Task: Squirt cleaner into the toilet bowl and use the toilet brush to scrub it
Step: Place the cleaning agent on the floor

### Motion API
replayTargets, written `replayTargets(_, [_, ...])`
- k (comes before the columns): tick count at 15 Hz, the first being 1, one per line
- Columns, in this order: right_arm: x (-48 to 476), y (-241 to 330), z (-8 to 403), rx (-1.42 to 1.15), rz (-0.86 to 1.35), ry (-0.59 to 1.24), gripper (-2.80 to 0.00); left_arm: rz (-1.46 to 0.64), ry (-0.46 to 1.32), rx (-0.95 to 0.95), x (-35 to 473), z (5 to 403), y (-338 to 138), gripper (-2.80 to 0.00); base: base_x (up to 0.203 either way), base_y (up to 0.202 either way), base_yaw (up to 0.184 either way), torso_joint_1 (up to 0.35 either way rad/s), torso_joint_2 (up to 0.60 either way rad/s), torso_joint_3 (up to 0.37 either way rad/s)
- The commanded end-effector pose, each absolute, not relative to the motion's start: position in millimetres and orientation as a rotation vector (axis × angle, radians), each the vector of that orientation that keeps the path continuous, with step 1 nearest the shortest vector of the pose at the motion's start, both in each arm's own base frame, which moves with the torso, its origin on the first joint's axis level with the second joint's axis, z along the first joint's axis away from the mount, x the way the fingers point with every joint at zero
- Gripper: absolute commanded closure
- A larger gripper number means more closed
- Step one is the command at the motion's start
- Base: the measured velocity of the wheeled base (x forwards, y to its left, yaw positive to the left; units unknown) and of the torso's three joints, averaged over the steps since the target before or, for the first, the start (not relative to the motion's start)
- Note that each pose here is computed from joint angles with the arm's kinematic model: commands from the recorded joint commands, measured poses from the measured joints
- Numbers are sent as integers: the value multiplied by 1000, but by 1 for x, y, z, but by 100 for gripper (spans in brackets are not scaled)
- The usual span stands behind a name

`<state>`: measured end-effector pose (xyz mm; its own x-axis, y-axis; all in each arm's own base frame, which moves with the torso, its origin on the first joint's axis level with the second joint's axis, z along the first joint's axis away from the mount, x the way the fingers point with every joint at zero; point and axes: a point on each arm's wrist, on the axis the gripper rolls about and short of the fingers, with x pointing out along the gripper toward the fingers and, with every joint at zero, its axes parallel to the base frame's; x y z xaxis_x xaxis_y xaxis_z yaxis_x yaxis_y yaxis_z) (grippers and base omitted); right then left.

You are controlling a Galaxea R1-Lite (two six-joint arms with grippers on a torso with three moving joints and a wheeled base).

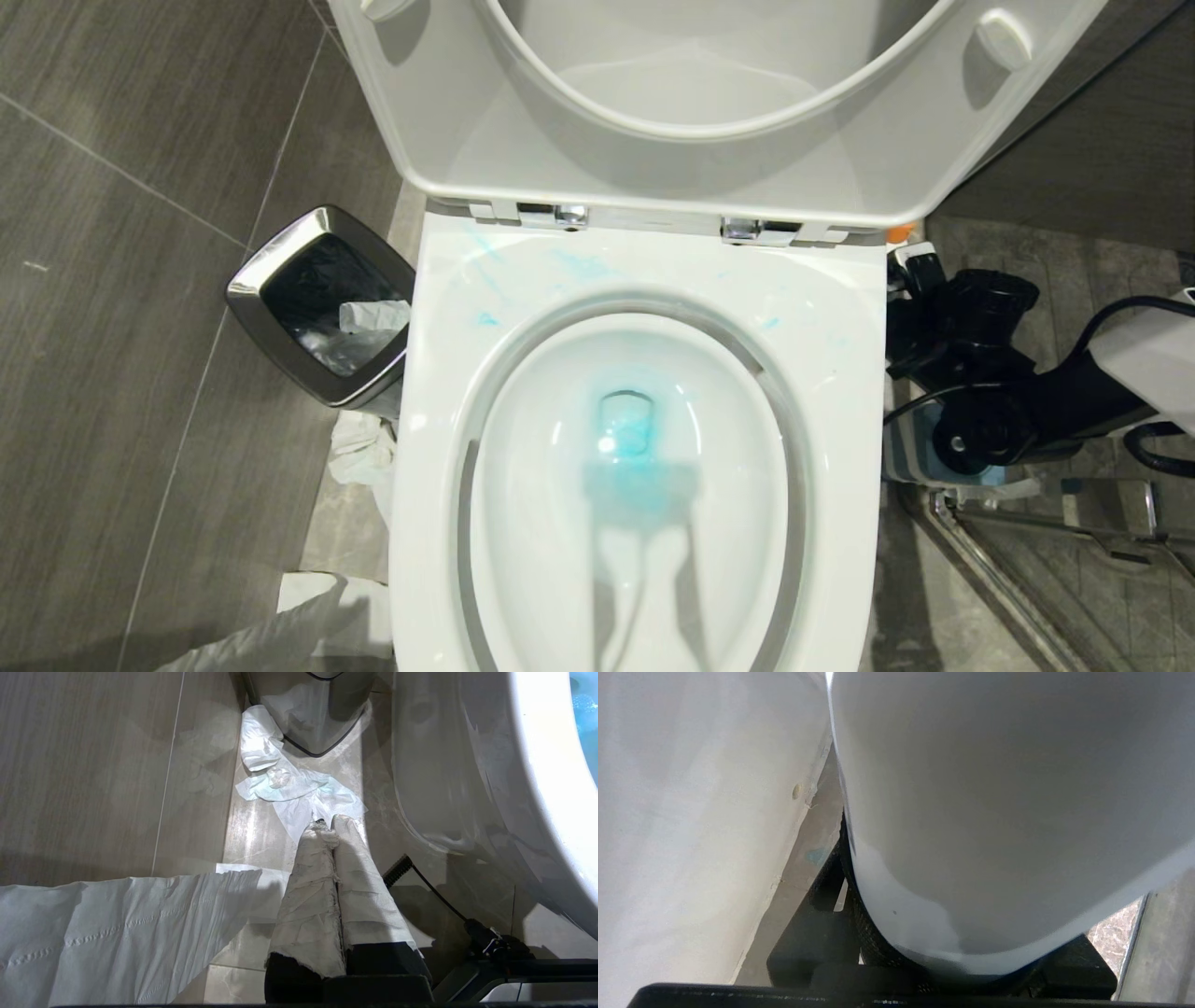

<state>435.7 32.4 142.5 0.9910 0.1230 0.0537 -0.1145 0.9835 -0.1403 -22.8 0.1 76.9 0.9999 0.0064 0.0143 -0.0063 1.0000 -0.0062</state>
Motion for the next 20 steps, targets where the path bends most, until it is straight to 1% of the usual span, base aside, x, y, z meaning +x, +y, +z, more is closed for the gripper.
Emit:
replayTargets(1, [436,33,143,-139,120,-70,0,6,-8,-6,-22,75,0,0,0,0,0,0,0,0])
replayTargets(7, [436,33,143,-137,115,-70,0,5,-5,0,-22,75,0,0,0,0,0,1,-1,-14])
replayTargets(14, [442,33,158,-137,113,-129,0,8,-5,-8,-22,75,0,0,0,0,0,5,3,-145])
replayTargets(17, [445,34,166,-136,113,-158,0,7,-5,-8,-22,75,0,0,0,0,0,2,1,-9])
replayTargets(20, [455,35,161,-136,114,-169,0,8,-5,-8,-22,75,0,0,0,0,0,0,0,0])
